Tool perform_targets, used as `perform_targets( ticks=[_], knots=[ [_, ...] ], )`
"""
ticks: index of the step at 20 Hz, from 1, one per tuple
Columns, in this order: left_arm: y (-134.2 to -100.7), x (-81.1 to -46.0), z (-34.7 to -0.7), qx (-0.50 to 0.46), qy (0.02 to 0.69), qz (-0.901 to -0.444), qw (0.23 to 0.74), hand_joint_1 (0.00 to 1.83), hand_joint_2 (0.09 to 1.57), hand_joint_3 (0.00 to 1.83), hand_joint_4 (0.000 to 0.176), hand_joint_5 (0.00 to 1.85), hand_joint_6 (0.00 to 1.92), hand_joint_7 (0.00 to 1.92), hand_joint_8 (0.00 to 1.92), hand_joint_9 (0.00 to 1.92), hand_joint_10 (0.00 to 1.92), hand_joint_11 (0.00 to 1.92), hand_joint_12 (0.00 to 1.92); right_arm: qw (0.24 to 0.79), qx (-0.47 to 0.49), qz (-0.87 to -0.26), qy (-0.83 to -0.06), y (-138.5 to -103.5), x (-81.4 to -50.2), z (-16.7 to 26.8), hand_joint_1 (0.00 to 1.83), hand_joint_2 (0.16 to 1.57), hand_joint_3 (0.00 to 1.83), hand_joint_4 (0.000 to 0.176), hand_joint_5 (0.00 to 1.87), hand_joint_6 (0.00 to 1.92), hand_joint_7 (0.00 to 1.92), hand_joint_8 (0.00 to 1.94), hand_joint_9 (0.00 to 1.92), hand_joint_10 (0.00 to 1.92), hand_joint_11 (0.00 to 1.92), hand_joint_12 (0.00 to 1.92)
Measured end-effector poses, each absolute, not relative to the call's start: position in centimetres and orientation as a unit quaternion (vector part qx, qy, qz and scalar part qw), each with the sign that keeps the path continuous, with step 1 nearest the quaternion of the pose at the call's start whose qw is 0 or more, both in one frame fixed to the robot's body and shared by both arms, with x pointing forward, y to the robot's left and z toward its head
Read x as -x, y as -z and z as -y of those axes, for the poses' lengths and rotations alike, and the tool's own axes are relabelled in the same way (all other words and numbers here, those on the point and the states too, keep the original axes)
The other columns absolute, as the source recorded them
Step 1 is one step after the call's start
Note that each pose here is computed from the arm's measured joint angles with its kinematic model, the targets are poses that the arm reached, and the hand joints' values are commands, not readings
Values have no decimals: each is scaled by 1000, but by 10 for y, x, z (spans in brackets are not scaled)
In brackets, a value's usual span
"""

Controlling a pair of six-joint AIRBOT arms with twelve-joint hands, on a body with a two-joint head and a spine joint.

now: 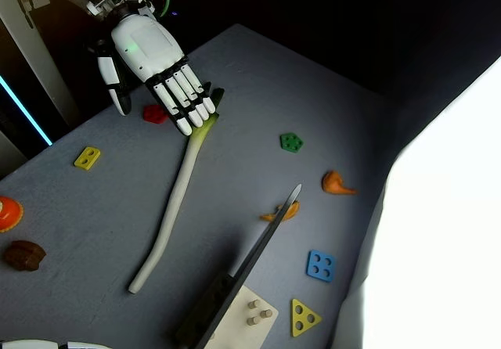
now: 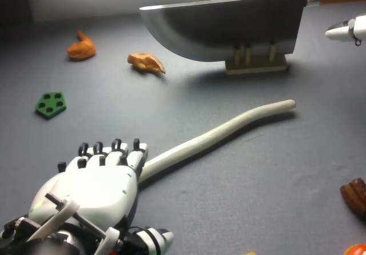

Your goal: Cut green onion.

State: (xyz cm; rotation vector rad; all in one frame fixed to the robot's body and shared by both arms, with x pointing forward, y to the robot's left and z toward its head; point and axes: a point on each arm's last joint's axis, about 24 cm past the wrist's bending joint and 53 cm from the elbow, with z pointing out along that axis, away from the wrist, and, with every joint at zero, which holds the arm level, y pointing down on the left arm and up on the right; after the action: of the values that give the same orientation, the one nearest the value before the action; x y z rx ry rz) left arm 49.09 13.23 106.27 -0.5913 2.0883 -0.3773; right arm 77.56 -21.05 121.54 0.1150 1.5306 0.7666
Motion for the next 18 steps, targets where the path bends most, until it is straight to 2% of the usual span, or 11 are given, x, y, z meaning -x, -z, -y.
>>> perform_targets(
  ticks=[2, 4, 5, 6, 12, 13, 18],
  knots=[
    [-1064, -492, -133, 239, 152, -843, 456, 706, 1128, 0, 54, 0, 0, 15, 5, 0, 0, 0, 0, 647, -63, -674, -350, -1214, -782, 214, 920, 970, 0, 0, 0, 0, 0, 0, 0, 0, 0, 0],
    [-1065, -492, -131, 237, 155, -843, 457, 652, 1158, 0, 56, 0, 0, 0, 0, 0, 0, 0, 0, 650, -67, -670, -352, -1212, -785, 218, 1031, 958, 0, 0, 0, 0, 0, 0, 0, 0, 0, 0],
    [-1065, -492, -132, 238, 154, -843, 457, 684, 1161, 0, 36, 0, 0, 3, 1, 0, 0, 0, 0, 651, -64, -668, -354, -1210, -786, 216, 1181, 966, 0, 11, 0, 0, 0, 0, 0, 0, 0, 0],
    [-1065, -492, -132, 238, 154, -843, 457, 691, 1161, 0, 32, 0, 0, 4, 1, 0, 0, 0, 0, 650, -61, -668, -358, -1210, -786, 212, 1213, 966, 0, 14, 0, 0, 0, 0, 0, 0, 0, 0],
    [-1069, -500, -133, 235, 155, -837, 469, 700, 1170, 3, 48, 0, 0, 0, 0, 0, 0, 0, 0, 653, -57, -655, -377, -1202, -794, 195, 1203, 975, 0, 5, 0, 0, 0, 0, 0, 0, 0, 0],
    [-1070, -501, -133, 237, 156, -836, 469, 719, 1162, 0, 46, 0, 0, 0, 0, 0, 0, 0, 0, 654, -59, -652, -379, -1201, -795, 194, 1208, 964, 0, 0, 0, 0, 0, 0, 0, 0, 0, 0],
    [-1072, -502, -130, 237, 160, -835, 470, 777, 1146, 0, 45, 0, 0, 0, 0, 0, 0, 0, 0, 659, -65, -641, -389, -1202, -800, 189, 1172, 965, 0, 7, 0, 0, 0, 0, 0, 0, 0, 0]
  ],
)
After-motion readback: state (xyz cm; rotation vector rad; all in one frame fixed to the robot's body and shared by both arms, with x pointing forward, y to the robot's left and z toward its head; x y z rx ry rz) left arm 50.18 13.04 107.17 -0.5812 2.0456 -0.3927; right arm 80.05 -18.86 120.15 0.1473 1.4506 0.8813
